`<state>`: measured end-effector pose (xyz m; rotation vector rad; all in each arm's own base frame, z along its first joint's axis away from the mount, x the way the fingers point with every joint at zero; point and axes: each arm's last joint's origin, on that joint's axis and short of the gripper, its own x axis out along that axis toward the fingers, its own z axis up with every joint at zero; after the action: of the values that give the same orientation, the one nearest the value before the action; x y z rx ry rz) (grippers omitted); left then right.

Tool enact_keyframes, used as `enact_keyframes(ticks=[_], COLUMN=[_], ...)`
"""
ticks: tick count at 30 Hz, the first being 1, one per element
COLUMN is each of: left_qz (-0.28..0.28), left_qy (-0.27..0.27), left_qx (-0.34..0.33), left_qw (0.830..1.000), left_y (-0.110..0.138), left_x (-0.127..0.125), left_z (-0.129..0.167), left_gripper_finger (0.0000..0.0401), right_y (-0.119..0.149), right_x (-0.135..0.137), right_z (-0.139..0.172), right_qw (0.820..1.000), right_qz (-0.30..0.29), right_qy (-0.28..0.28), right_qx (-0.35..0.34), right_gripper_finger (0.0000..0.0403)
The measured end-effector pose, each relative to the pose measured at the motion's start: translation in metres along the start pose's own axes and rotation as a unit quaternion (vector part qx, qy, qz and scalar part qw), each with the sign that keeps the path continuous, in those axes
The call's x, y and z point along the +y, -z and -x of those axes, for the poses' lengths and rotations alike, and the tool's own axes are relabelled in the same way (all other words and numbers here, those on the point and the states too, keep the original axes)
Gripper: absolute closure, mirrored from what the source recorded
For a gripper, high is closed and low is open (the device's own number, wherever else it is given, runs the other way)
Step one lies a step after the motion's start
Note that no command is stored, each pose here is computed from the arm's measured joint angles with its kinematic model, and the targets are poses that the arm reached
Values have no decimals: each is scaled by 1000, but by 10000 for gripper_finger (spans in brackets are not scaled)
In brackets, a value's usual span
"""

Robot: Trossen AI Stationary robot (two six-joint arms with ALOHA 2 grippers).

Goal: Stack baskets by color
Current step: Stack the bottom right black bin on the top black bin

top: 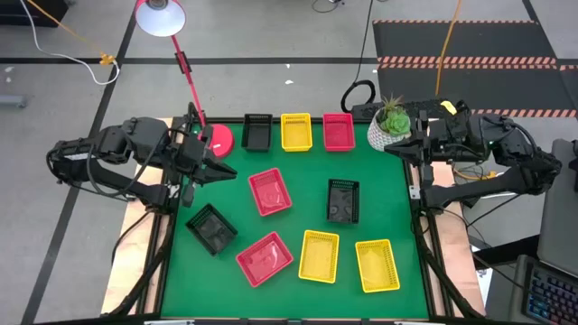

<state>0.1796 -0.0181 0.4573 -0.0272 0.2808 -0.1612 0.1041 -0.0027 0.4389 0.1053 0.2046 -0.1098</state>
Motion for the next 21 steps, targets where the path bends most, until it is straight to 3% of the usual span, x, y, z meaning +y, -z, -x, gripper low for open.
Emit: enact_keyframes(ticks=[8,15,21], left_qz=[-11,-26,-15], left_qy=[3,-34,-32], left_qx=[23,46,57], left_qw=[1000,998,998], left_y=[4,8,10], left_x=[-2,0,-1], left_z=[-7,-7,-7], left_gripper_finger=[359,359,359], right_y=[3,8,16], right_x=[0,3,5], right_z=[-10,-43,-69], right_qw=[1000,997,991], right_qz=[-8,12,-6], right_qy=[7,13,23], right_qx=[29,78,129], right_gripper_finger=[403,403,403])
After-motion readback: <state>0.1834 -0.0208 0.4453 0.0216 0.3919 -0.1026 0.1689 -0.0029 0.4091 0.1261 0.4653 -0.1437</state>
